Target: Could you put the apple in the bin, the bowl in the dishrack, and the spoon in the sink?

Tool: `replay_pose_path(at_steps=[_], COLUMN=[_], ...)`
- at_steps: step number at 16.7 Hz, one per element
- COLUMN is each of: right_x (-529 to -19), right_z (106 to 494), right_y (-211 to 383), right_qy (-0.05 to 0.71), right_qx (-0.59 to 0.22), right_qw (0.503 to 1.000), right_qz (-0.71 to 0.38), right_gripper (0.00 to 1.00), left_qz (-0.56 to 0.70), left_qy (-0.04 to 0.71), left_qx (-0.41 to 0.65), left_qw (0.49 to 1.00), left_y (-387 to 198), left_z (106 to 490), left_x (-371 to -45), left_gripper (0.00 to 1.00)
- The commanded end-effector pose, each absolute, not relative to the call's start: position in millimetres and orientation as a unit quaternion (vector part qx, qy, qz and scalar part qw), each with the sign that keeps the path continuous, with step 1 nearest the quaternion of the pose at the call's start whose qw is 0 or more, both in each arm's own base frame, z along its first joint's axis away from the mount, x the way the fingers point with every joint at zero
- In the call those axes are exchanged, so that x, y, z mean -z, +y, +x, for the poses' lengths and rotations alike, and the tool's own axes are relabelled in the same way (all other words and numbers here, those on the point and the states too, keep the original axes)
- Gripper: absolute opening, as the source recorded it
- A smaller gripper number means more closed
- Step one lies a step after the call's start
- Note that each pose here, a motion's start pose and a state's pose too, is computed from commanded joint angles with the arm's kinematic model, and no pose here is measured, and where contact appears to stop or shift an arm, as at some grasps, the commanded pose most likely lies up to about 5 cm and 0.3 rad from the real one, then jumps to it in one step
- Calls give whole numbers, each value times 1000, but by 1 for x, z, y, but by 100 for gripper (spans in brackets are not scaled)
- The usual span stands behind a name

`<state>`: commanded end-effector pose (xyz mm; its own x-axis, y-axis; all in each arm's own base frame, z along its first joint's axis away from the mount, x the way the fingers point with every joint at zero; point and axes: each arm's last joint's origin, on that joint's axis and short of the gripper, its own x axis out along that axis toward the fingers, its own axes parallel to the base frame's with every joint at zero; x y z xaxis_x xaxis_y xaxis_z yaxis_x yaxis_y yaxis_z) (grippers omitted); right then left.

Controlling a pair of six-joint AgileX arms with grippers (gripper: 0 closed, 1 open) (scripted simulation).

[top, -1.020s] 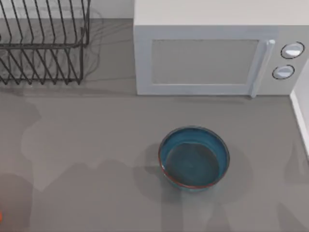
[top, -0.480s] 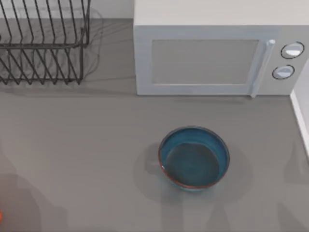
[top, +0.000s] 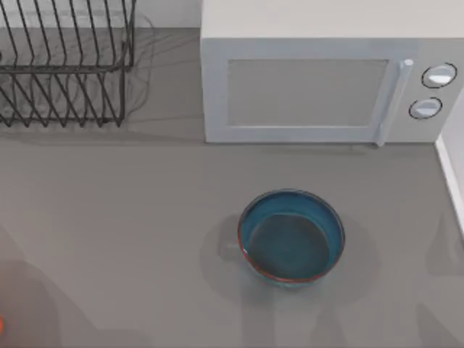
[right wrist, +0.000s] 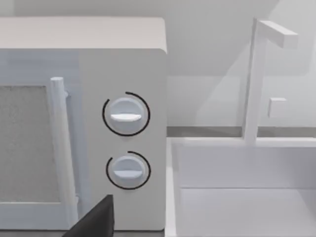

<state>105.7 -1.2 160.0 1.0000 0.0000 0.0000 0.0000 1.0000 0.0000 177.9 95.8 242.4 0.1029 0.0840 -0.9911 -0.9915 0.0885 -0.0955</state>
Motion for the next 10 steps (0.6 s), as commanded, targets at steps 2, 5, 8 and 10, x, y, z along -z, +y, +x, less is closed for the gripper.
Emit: replay_pose_path(at_steps=[2,5,8,10], right_x=[-160,-160,-160,-160], right_z=[106,106,106,106], right_y=[-1,-1,-1,-1], right_qy=[0,0,0,0], right_qx=[0,0,0,0], right_qw=[1000,1000,1000,1000], right_qz=[0,0,0,0], right_gripper=[100,100,100,100], left_qz=[-480,-480,-481,-481], left_qy=[470,472,472,472], left_qx=[-475,-477,-478,-478], left_qw=[568,565,564,564], left_y=[98,98,99,99], left_z=[180,179,179,179], left_x=[-223,-201,-199,-199], left_gripper=[0,0,0,8])
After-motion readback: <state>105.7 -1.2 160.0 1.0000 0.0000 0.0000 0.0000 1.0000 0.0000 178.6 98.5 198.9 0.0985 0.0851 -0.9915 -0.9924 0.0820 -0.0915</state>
